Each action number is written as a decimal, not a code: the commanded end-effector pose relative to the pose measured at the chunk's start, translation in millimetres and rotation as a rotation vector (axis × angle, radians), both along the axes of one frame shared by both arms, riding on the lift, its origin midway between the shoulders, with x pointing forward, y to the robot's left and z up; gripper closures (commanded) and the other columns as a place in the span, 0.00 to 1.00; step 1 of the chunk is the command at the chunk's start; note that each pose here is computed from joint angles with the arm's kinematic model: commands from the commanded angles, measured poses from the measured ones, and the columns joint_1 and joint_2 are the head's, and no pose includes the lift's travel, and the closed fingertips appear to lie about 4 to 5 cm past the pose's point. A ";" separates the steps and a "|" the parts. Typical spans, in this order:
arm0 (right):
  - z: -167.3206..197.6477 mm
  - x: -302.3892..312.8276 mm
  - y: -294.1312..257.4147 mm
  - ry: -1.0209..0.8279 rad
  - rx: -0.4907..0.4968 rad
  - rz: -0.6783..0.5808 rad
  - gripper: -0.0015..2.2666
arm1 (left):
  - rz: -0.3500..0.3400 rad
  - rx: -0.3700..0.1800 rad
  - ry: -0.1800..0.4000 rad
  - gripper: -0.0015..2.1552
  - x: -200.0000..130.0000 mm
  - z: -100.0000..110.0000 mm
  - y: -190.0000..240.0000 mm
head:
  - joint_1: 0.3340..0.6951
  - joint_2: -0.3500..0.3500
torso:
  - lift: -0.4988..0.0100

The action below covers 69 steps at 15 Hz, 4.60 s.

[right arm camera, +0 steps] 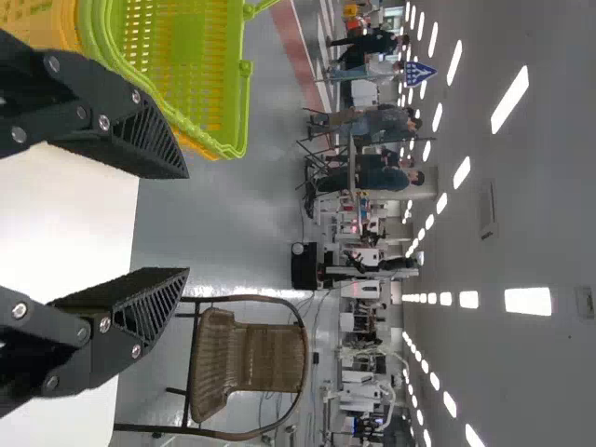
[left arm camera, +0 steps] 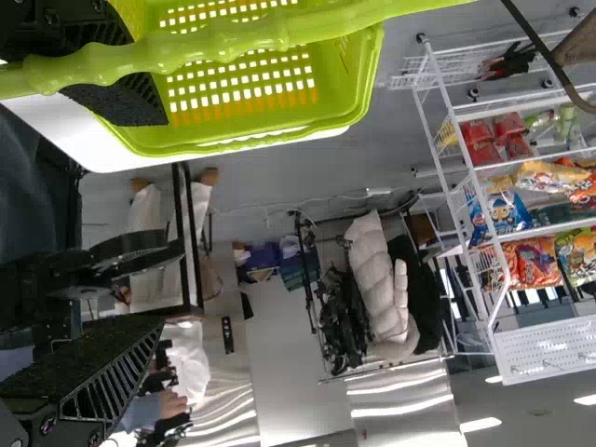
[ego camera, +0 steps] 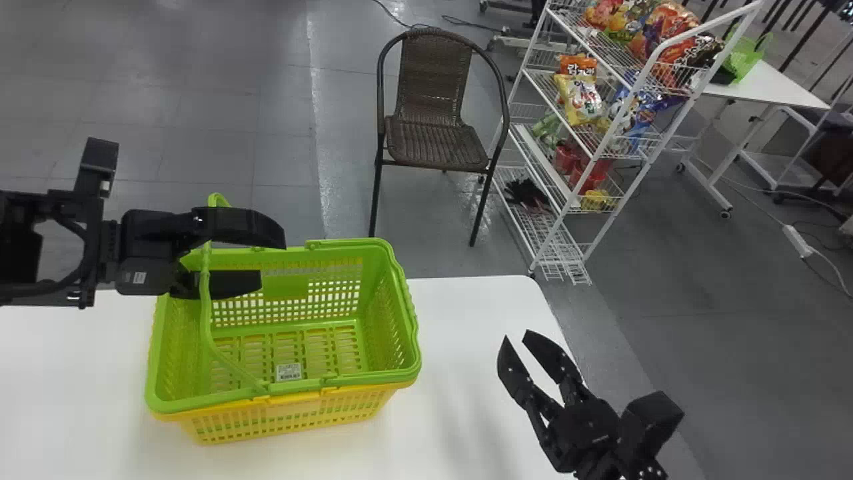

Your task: Grasp handle with right gripper to insert into left gripper then lift and swing left to center

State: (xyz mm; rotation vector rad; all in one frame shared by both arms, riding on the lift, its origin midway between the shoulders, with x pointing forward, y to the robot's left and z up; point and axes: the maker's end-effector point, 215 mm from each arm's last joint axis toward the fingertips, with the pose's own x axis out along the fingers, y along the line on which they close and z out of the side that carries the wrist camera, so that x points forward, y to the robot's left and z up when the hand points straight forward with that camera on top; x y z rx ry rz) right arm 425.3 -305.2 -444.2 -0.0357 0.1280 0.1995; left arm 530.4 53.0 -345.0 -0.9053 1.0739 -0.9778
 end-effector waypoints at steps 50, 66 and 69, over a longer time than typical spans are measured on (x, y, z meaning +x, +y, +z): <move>-49.9 111.9 94.4 0.155 -0.318 0.201 1.00 | -0.012 -0.049 0.031 0.02 -13.7 -3.6 -3.9 | 1.00 0.26 | 0.98; -23.1 106.5 129.3 0.147 -0.301 0.239 1.00 | -0.022 -0.044 0.014 0.02 -10.8 7.3 -6.9 | 1.00 0.29 | 0.98; -24.1 104.3 139.0 0.153 -0.298 0.250 1.00 | -0.020 -0.046 -0.007 0.02 -5.2 10.9 -11.2 | 1.00 0.31 | 0.98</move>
